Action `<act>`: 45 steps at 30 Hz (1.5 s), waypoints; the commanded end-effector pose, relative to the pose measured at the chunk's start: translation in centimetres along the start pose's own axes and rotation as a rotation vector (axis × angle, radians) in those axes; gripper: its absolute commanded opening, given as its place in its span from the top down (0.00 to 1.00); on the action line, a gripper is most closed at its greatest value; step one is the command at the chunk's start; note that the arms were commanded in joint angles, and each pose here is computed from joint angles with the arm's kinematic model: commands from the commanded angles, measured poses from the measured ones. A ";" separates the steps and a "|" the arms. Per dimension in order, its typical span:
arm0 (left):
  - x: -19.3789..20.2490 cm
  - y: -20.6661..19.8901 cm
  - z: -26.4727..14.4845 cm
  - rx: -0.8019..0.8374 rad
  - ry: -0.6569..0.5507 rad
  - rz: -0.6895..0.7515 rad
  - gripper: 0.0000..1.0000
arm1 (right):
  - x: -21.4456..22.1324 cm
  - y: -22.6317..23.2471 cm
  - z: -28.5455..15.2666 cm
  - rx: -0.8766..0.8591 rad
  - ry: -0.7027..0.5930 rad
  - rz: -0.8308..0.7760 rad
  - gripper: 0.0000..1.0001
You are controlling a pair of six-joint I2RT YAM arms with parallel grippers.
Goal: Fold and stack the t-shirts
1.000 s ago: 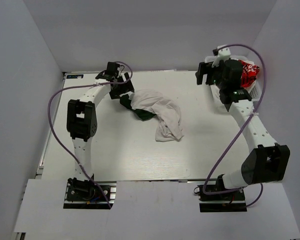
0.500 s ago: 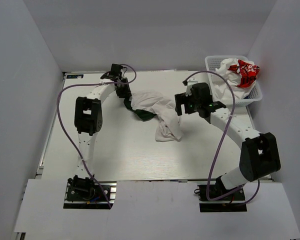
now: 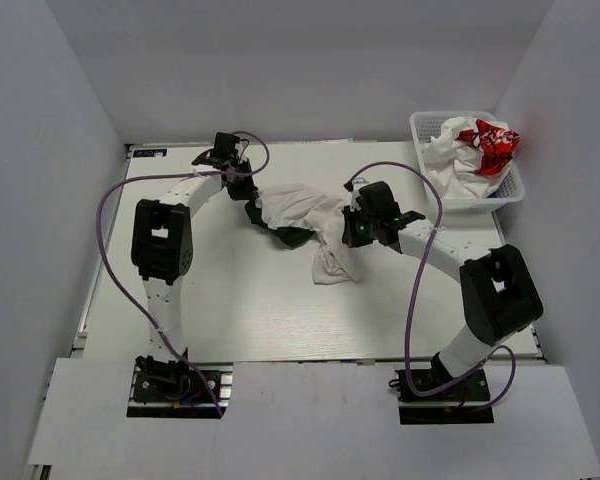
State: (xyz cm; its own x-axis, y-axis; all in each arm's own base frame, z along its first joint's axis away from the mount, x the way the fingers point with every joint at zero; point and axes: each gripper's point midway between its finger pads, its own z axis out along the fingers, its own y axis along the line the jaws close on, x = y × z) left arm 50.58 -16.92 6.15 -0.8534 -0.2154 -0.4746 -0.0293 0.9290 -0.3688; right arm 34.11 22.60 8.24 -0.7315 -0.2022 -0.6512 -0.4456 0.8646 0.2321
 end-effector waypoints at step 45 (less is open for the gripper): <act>-7.4 -8.9 -54.7 0.298 -1.162 0.022 1.00 | -23.5 0.9 -38.5 0.359 -1.157 -0.116 1.00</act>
State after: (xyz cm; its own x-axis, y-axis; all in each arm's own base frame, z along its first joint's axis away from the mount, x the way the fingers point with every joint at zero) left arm 20.86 -7.48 63.66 0.2857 -0.4918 -0.8225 0.4222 0.8351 -0.3527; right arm 24.00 10.16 59.32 0.4311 0.2124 -0.8769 -0.3537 0.9339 0.0523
